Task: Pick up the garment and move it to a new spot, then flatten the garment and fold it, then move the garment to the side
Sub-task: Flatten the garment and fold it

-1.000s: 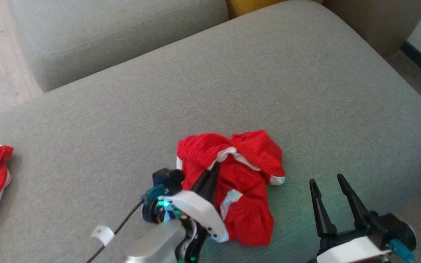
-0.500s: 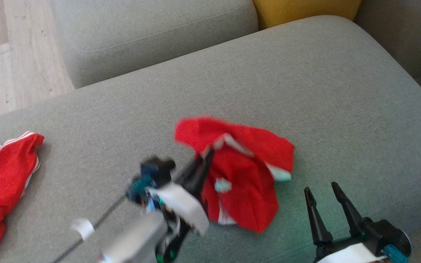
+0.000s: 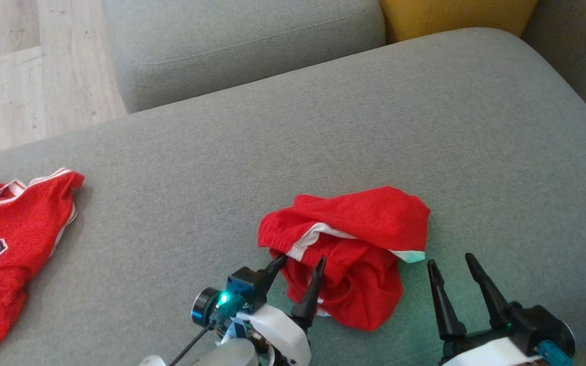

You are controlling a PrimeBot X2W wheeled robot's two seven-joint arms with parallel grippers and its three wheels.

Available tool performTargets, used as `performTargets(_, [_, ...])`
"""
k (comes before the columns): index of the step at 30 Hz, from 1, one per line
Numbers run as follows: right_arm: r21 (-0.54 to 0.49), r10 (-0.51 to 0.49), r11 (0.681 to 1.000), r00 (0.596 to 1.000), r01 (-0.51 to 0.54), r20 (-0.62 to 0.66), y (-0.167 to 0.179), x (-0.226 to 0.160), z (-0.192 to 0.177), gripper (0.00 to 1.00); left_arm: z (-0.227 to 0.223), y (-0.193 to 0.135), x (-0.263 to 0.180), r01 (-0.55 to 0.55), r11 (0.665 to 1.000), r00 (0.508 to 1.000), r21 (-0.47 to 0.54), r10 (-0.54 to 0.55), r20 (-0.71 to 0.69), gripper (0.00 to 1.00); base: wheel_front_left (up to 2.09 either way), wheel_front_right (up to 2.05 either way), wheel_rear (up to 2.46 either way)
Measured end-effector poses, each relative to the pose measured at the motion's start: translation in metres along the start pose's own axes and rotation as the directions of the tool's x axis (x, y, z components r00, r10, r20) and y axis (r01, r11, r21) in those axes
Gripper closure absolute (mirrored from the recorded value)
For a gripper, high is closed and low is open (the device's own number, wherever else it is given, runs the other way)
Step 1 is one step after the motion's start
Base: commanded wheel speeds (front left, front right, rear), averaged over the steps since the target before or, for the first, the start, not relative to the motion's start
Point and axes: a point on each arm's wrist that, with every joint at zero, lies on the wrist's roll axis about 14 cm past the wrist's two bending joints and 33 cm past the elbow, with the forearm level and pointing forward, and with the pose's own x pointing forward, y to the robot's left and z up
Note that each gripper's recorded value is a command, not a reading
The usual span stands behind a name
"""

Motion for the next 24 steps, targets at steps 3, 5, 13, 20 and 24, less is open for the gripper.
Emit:
performTargets(3, [0.007, 0.000, 1.000, 1.000, 0.000, -0.001, 0.000, 0.002, 0.000, 0.00, 0.008, -0.003, -0.003, 0.000, 1.000, 1.000, -0.009, 0.000, 0.030, 0.00, 0.00, 0.00, 0.00])
performTargets(5, [0.006, 0.002, 1.000, 1.000, -0.002, -0.003, -0.001, 0.004, 0.000, 0.00, 0.009, -0.011, -0.008, 0.018, 0.999, 0.999, -0.033, -0.017, 0.041, 0.00, 0.00, 0.00, 0.00])
performTargets(13, [0.005, 0.022, 1.000, 1.000, -0.022, -0.021, 0.005, 0.010, -0.004, 0.00, -0.003, -0.029, -0.021, 0.082, 0.992, 0.996, -0.101, -0.085, -0.022, 0.00, 0.00, 0.00, 0.00])
performTargets(20, [0.004, 0.013, 1.000, 0.999, -0.013, -0.036, 0.003, 0.010, -0.008, 0.00, 0.007, -0.029, -0.023, 0.085, 0.992, 0.996, -0.097, -0.087, -0.011, 0.00, 0.00, 0.00, 0.00])
performTargets(24, [0.004, 0.011, 1.000, 0.999, -0.011, -0.038, 0.002, 0.011, -0.009, 0.00, 0.010, -0.040, -0.030, 0.146, 0.983, 0.988, -0.112, -0.150, -0.032, 0.00, 0.00, 0.00, 0.00])
